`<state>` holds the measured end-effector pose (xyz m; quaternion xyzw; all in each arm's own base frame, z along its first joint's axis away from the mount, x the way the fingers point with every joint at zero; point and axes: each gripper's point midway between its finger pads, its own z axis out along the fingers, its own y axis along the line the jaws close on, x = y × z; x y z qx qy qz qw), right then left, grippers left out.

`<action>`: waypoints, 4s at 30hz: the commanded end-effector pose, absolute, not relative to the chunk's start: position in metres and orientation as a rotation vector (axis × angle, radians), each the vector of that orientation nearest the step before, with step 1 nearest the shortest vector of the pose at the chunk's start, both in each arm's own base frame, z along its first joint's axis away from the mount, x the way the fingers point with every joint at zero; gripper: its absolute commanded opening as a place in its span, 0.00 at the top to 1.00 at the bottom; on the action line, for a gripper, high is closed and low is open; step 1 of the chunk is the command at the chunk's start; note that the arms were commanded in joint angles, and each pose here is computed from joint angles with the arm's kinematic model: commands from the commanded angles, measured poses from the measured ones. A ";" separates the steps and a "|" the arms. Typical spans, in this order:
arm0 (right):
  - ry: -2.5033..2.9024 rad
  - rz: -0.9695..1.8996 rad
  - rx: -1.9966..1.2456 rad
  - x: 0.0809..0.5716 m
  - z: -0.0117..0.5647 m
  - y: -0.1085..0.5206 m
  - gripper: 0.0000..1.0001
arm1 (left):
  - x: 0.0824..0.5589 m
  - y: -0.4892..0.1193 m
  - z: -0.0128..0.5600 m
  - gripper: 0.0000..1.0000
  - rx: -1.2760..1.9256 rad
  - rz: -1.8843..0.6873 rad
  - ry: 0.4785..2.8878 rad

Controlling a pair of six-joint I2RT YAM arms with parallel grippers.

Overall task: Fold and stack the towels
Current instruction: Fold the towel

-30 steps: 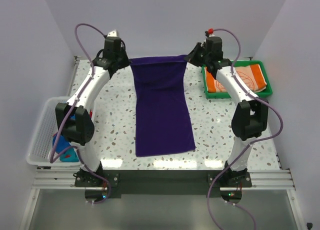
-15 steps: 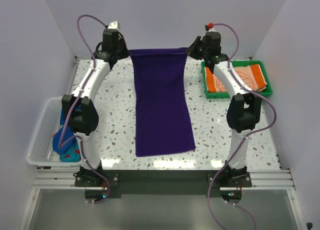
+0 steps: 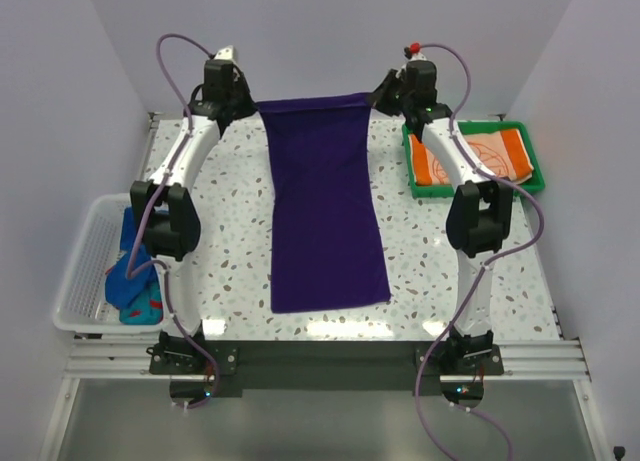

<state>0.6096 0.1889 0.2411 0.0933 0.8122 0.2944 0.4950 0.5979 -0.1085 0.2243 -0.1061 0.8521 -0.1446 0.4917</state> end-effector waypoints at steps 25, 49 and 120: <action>2.400 0.696 0.216 0.371 0.193 0.150 0.99 | 0.369 -0.131 0.196 1.00 -0.319 -0.618 2.352; 2.495 0.726 0.166 0.307 0.174 0.150 0.97 | 0.297 -0.136 0.193 1.00 -0.306 -0.587 2.405; 3.013 0.436 0.246 0.147 0.004 0.121 0.94 | 0.116 -0.173 0.012 0.99 -0.328 -0.534 2.914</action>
